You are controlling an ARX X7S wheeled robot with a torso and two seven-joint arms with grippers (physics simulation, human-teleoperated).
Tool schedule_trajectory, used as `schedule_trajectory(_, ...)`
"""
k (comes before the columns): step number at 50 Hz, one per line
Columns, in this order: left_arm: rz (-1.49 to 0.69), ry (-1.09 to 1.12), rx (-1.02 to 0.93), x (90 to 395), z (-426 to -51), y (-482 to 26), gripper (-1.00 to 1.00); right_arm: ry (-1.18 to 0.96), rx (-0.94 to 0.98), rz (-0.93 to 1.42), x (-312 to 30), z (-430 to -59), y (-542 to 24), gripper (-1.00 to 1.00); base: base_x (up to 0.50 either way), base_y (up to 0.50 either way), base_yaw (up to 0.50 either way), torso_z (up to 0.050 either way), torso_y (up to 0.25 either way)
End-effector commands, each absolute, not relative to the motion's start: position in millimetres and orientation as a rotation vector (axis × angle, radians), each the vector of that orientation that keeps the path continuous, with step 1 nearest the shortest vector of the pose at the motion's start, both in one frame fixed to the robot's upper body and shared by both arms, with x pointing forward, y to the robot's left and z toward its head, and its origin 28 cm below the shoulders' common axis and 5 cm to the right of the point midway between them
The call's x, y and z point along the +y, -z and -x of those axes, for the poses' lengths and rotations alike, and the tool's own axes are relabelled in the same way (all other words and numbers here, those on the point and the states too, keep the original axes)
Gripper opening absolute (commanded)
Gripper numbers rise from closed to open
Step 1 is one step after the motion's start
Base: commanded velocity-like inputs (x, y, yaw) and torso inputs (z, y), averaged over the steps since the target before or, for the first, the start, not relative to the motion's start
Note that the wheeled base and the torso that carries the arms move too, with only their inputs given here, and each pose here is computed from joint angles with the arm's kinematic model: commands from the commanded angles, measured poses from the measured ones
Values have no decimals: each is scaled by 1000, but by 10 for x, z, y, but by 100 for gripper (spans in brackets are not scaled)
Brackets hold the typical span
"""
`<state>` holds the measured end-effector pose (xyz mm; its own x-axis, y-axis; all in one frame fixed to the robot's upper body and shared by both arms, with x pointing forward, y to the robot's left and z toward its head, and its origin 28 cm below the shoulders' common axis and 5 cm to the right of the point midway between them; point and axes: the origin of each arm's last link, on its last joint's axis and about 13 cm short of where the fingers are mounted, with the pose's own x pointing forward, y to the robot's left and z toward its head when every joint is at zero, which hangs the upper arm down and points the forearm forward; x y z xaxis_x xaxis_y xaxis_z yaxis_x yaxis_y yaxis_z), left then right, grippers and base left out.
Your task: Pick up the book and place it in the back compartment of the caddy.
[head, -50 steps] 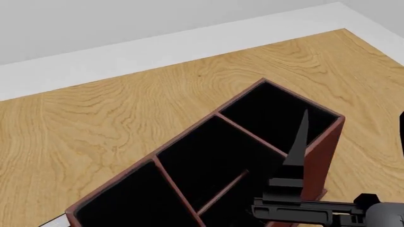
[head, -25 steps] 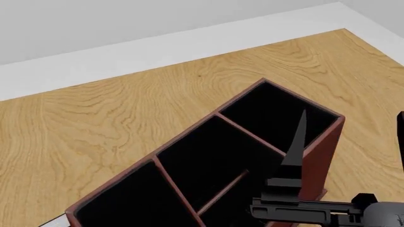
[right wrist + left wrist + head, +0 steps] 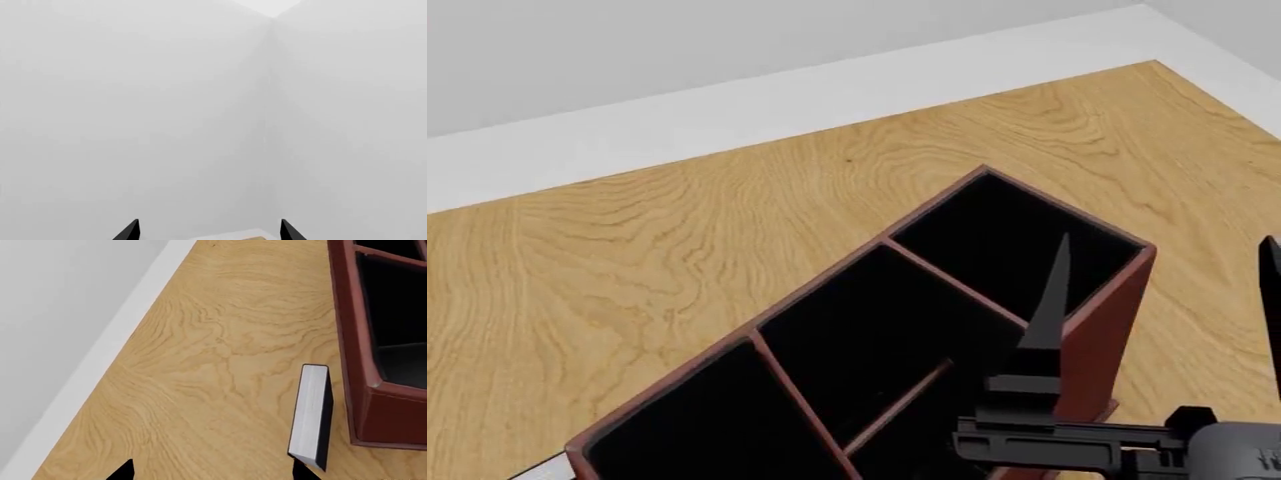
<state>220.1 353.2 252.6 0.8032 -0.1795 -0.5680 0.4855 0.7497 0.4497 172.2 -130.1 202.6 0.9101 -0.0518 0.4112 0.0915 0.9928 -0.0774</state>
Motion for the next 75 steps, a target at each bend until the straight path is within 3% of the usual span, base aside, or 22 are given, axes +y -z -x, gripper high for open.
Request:
schedule_trajectory(1, -614, 409, 541, 3485, -2267, -2369, 100, 71, -419, 97, -1293, -1724, -2025, 100, 0, 0, 0, 0, 0)
schedule_trajectory(75, -604, 505, 616, 3267, -2575, -1727, 100, 63, -411, 94, -1292, -1737, -2007, 100, 0, 0, 0, 0, 0)
